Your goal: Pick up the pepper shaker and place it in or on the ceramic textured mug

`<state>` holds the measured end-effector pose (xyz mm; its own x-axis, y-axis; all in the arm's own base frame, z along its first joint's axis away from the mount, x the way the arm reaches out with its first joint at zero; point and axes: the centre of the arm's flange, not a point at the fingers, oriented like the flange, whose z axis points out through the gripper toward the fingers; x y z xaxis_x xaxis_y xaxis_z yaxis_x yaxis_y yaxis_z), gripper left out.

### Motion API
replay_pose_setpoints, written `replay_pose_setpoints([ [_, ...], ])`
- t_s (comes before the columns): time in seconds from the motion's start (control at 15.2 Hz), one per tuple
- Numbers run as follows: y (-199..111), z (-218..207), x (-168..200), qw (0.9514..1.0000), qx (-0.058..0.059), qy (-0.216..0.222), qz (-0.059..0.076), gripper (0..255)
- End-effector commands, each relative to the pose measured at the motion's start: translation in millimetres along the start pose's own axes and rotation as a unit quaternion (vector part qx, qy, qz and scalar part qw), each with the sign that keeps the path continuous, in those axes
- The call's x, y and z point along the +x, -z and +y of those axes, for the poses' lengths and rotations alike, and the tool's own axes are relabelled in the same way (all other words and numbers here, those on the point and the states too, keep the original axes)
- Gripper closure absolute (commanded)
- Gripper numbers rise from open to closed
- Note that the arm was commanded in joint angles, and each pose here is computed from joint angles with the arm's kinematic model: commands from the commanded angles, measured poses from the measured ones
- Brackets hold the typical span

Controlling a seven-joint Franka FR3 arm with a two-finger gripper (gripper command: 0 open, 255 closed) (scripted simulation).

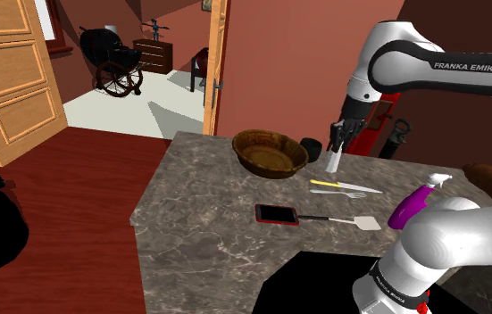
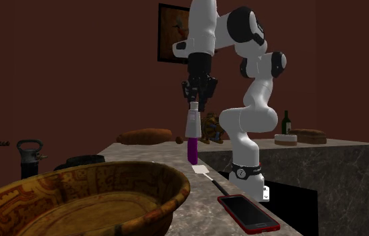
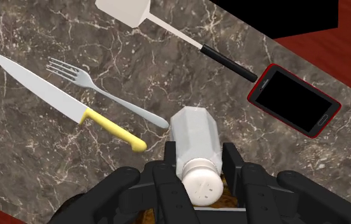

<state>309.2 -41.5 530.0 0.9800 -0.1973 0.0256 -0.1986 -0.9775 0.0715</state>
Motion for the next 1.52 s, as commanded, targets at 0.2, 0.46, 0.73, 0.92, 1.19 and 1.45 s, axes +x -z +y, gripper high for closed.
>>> replay_pose_setpoints([
  [0.2,7,33,41,1.0000,0.000,0.000,0.000,255],
  [0.46,10,66,82,1.0000,0.000,0.000,0.000,255],
  [0.73,12,98,123,1.0000,0.000,0.000,0.000,255],
  [0.92,14,123,154,1.0000,0.000,0.000,0.000,255],
  [1.19,16,156,196,1.0000,0.000,0.000,0.000,255],
  [1.45,18,188,237,1.0000,0.000,0.000,0.000,255],
])
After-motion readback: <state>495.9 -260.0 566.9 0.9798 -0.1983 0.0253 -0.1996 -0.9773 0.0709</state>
